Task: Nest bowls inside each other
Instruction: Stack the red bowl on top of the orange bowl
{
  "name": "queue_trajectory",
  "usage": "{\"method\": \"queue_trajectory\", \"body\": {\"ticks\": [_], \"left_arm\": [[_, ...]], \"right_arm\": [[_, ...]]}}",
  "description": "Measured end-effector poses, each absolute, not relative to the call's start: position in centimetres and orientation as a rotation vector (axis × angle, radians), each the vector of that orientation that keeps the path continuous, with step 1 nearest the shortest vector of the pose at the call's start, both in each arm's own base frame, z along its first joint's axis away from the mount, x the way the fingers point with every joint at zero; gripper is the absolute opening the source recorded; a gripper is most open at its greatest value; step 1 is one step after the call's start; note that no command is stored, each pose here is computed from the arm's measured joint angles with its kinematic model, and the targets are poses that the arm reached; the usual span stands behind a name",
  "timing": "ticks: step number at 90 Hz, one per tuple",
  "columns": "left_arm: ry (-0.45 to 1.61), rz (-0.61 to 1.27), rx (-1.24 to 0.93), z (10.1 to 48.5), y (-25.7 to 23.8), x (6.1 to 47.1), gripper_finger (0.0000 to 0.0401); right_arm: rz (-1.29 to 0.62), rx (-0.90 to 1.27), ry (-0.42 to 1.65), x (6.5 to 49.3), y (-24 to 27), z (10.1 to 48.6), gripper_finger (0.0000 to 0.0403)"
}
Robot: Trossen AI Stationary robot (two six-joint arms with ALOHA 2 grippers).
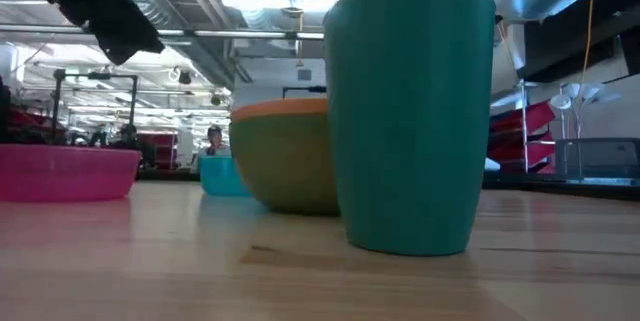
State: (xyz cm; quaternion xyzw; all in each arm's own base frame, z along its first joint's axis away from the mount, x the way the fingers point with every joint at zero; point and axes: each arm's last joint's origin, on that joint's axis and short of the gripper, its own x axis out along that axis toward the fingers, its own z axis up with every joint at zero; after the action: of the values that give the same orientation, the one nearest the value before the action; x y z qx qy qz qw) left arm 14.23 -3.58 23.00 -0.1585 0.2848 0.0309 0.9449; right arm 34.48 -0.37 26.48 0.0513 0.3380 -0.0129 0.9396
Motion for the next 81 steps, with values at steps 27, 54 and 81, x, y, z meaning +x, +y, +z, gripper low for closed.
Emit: {"method": "queue_trajectory", "body": {"ticks": [27,54,81], "left_arm": [[0.797,-0.019,-0.358,20.6,-6.8,15.0,0.0072],[0.946,-0.029,-0.34,18.8,-8.6,14.8,0.0072],[1.092,0.063,-0.256,16.5,-9.2,15.1,0.0044]], "right_arm": [[-0.108,0.166,0.391,30.8,-0.6,26.4,0.0138],[-0.127,0.214,0.363,29.5,-0.6,25.8,0.0138],[-0.128,0.216,0.366,29.5,-0.6,25.7,0.0138]]}}
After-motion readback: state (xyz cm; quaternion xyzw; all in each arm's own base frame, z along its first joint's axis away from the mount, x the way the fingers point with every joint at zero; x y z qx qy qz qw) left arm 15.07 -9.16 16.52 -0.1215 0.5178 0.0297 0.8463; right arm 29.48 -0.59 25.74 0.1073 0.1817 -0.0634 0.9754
